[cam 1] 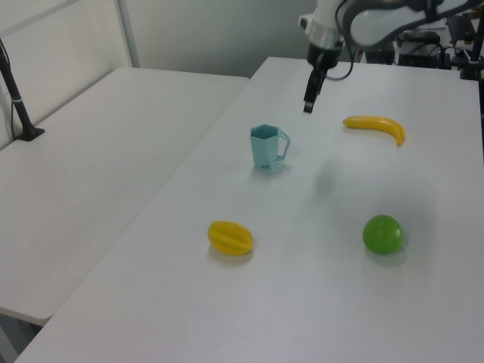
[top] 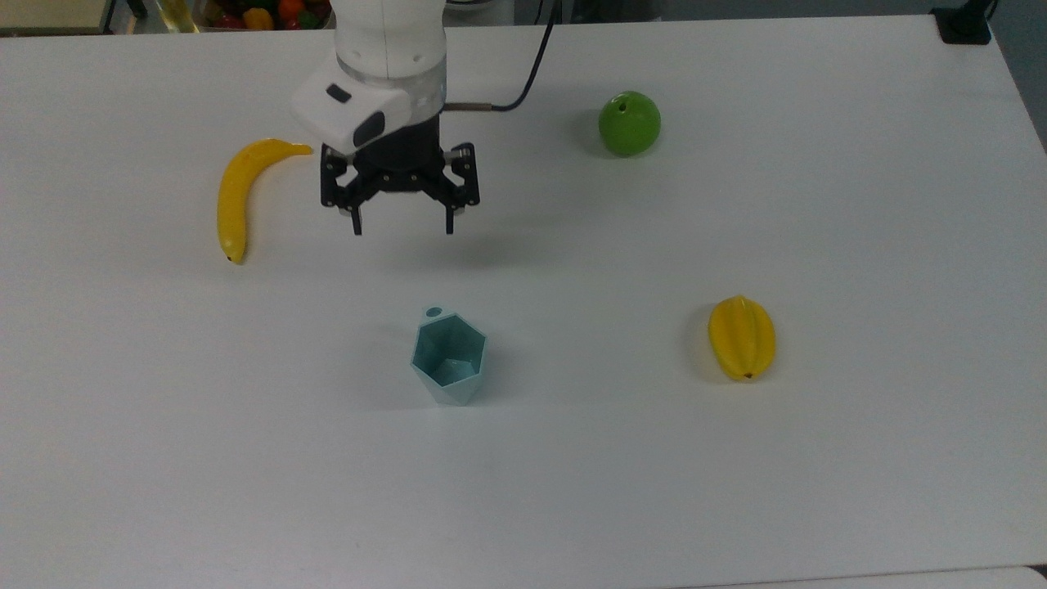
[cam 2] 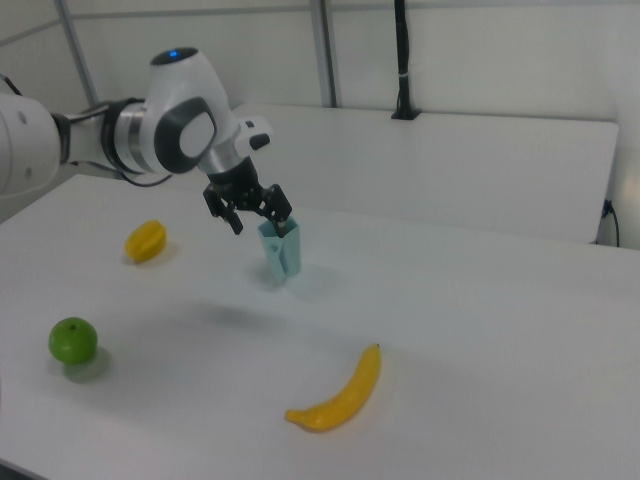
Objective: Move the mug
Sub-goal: 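Move the open gripper down toward the teal hexagonal mug, then lower the gripper onto the mug rim and close on it, then drag the gripped mug across the table toward the green apple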
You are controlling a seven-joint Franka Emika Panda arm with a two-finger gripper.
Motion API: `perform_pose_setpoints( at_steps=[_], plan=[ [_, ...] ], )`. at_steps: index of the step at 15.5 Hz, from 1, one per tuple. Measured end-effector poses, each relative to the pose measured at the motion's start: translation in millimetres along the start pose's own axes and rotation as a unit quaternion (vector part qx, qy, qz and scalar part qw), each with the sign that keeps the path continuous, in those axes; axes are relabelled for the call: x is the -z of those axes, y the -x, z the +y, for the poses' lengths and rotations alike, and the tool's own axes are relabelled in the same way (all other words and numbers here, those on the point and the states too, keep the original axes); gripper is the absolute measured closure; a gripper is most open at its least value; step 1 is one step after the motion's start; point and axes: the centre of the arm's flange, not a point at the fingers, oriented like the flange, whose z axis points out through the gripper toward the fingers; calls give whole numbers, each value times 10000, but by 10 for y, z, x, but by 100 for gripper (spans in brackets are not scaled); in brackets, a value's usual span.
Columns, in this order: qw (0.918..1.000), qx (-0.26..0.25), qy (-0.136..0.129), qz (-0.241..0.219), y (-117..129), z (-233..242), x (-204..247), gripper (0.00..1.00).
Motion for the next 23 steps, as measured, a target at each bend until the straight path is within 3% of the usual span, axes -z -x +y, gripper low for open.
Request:
perform_pose_setpoints(
  at_steps=[9,10,12,13,14,17,18,20,23],
  plan=[
    [9989,275,38,382,-147,-261,-1031,4],
    [9987,298,52,415,-150,-268,-1083,11],
    [9984,317,58,469,-157,-279,-1160,35],
    [9983,319,57,487,-158,-282,-1186,42],
    [9982,321,56,504,-161,-285,-1203,42],
    [9983,317,50,488,-156,-289,-1246,65],
    [9983,317,50,485,-156,-290,-1252,65],
    [9981,313,52,521,-175,-288,-1229,75],
    [9978,269,59,607,-226,-277,-1149,75]
  ],
)
